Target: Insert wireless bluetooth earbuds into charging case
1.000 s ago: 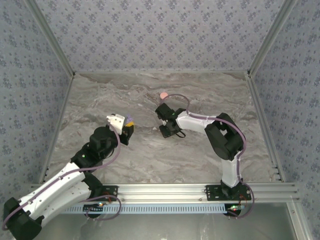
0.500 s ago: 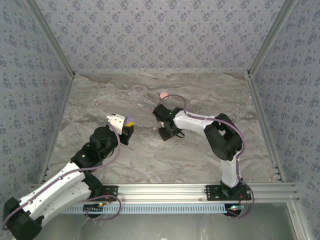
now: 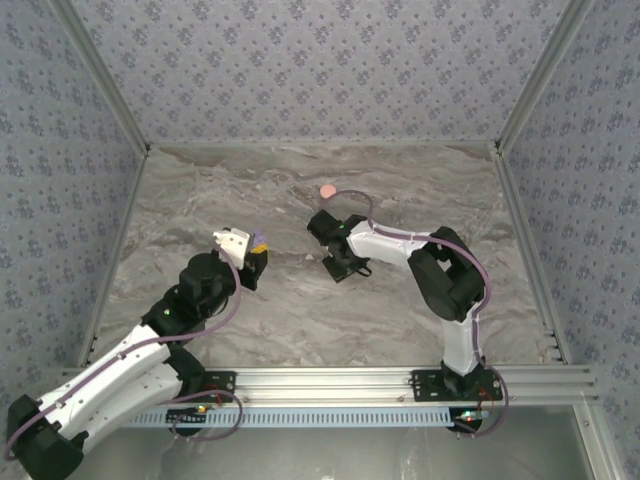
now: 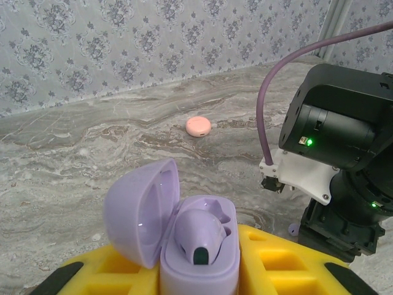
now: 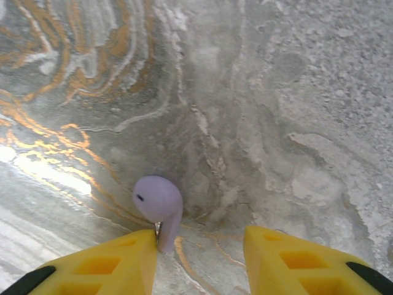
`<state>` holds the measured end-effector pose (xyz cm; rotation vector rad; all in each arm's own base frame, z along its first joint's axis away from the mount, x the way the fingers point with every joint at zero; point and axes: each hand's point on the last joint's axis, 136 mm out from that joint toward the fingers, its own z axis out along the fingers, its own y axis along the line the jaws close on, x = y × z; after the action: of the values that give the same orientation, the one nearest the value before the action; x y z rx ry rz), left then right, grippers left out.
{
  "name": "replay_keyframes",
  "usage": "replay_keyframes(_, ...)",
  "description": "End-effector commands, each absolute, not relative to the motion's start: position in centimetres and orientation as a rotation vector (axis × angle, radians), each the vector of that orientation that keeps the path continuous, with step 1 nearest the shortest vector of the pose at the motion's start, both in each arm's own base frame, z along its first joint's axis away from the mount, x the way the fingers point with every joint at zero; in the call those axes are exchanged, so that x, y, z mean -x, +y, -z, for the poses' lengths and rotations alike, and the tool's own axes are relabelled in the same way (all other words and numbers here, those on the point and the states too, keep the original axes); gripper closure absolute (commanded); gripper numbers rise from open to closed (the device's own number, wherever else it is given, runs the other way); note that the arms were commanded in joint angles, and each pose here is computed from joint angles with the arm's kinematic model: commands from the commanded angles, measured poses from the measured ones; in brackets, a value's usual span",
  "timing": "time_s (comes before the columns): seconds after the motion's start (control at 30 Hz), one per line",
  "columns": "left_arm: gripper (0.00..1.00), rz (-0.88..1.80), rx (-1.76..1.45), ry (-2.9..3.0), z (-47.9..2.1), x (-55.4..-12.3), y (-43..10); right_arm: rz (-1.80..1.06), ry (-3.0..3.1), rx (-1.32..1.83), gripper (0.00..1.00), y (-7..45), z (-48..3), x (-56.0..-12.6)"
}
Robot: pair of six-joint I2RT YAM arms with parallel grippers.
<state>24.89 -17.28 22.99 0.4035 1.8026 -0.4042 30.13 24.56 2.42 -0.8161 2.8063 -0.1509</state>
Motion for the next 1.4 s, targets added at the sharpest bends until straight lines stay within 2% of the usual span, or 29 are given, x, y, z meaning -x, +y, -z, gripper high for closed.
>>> replay_keyframes(0.0,0.72,0.418,-0.379,1.763,-24.5,-25.2,-17.3,0.204,2.825,0.774,0.61,23.2,-3.0,-29.9)
replay_keyframes(0.13,0.72,0.423,-0.384,1.764,-24.4,-25.2,-17.4,0.105,2.833,0.778,0.62,24.2,-3.2,-29.6)
replay_keyframes(0.3,0.72,0.424,-0.388,1.767,-24.3,-25.2,-17.5,-0.084,2.803,0.806,0.54,26.0,-4.1,-29.3)
replay_keyframes(0.43,0.72,0.426,-0.389,1.767,-24.3,-25.2,-17.6,-0.129,2.798,0.809,0.51,26.5,-4.5,-29.8)
replay_keyframes(0.93,0.72,0.427,-0.390,1.772,-24.1,-25.3,-17.6,-0.069,2.854,0.826,0.55,27.0,-3.0,-31.3)
replay_keyframes(1.37,0.72,0.428,-0.389,1.770,-24.1,-25.3,-17.7,0.005,2.884,0.838,0.63,26.5,-2.0,-31.2)
